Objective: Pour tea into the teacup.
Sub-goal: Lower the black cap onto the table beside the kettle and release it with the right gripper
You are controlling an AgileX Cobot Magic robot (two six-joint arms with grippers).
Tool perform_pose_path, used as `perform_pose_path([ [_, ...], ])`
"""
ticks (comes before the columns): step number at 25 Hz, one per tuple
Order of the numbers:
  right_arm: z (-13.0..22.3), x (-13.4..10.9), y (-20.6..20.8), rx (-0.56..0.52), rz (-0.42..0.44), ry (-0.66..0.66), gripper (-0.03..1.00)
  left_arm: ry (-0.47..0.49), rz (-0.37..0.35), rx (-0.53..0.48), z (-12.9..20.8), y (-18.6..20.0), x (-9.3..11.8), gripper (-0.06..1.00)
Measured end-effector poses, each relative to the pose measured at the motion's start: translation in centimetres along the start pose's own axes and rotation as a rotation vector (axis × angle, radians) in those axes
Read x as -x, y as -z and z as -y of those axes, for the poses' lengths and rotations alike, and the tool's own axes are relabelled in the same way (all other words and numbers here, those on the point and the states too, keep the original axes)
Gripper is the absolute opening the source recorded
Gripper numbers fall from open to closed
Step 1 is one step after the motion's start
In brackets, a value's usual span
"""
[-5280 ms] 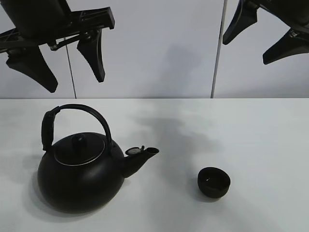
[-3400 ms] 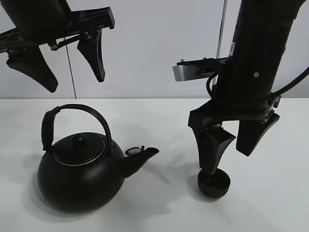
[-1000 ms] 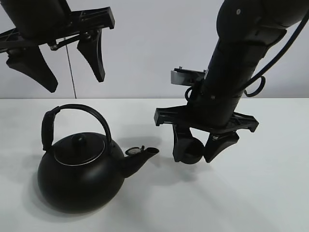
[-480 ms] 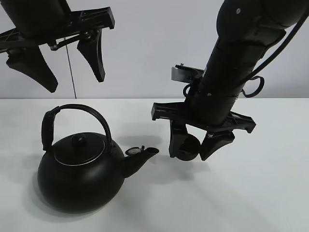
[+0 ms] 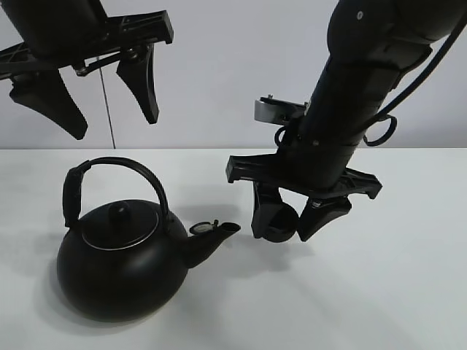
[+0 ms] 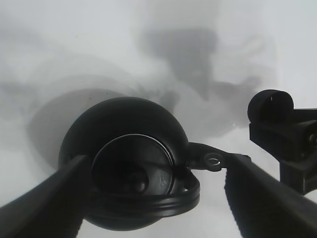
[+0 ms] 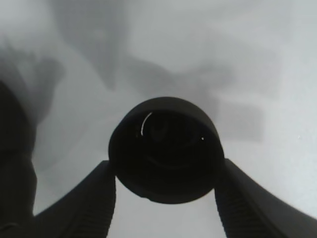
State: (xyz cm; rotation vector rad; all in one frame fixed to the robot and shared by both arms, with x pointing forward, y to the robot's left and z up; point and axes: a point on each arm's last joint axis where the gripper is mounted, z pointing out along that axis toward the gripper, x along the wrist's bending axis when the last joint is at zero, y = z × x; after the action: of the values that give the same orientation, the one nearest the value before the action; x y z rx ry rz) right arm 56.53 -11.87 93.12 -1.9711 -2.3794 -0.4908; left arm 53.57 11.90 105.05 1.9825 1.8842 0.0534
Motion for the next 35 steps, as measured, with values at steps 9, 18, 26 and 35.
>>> perform_pose_path([
  [9, 0.5, 0.0, 0.0, -0.050, 0.001, 0.083, 0.39, 0.000, 0.000, 0.000, 0.0, 0.0, 0.0, 0.54],
  [18, 0.1, -0.4, 0.7, -0.081, -0.019, 0.128, 0.39, 0.000, 0.000, 0.000, 0.0, 0.0, 0.0, 0.54],
  [26, -0.6, -0.7, 1.0, -0.061, -0.024, 0.136, 0.39, 0.000, 0.000, 0.000, 0.0, 0.0, 0.0, 0.54],
  [35, -0.3, -0.2, -2.2, -0.118, -0.018, 0.109, 0.39, 0.000, 0.000, 0.001, 0.0, 0.0, 0.0, 0.54],
])
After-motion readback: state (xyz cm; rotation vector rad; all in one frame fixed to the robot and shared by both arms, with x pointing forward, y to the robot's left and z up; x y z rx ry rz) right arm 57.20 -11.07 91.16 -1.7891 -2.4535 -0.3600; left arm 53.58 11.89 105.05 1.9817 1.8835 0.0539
